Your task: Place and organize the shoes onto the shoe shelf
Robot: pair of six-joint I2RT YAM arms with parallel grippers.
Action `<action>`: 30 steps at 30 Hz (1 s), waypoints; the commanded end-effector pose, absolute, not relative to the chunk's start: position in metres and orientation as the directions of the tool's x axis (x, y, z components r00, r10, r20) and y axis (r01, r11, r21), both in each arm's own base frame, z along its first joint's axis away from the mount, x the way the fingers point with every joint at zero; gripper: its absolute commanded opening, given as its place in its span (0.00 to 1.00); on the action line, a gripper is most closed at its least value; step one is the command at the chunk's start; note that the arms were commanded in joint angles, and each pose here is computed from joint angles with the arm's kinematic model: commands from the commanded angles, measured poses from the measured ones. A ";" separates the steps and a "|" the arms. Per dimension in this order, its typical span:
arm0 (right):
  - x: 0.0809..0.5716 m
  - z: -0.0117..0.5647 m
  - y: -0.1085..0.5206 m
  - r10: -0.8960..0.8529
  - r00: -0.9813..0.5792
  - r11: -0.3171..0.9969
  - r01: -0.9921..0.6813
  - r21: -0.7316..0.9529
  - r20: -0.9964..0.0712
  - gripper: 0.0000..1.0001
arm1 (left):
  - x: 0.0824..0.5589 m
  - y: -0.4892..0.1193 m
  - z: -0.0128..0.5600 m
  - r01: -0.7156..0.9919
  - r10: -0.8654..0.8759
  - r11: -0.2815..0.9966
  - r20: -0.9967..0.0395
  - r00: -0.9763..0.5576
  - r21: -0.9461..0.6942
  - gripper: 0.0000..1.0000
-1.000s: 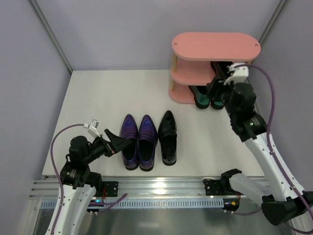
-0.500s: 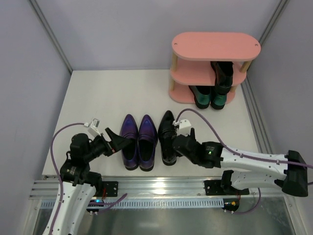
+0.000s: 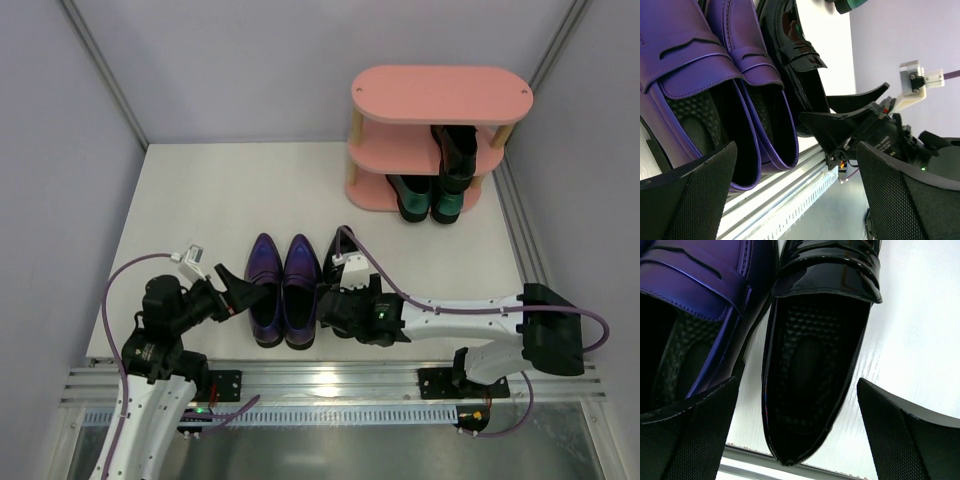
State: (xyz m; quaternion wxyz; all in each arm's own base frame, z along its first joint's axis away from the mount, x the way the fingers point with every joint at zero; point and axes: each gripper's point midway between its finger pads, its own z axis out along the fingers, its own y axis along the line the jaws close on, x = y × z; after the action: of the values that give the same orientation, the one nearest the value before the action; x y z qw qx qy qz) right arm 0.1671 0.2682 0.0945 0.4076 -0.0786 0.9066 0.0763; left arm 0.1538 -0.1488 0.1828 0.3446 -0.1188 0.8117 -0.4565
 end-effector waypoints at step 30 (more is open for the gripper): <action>0.192 0.167 0.203 -0.003 -0.486 0.960 -0.246 0.133 -0.874 0.04 | 0.151 -0.149 0.189 0.164 -0.496 0.558 -0.486 -0.720 -0.813 1.00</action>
State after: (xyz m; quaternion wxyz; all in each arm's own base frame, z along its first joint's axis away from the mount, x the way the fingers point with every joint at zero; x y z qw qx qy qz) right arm 0.1798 0.2149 0.1203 0.4459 -0.0937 0.8840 0.1050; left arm 0.1498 -0.1481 0.1827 0.3459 -0.1178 0.8112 -0.4566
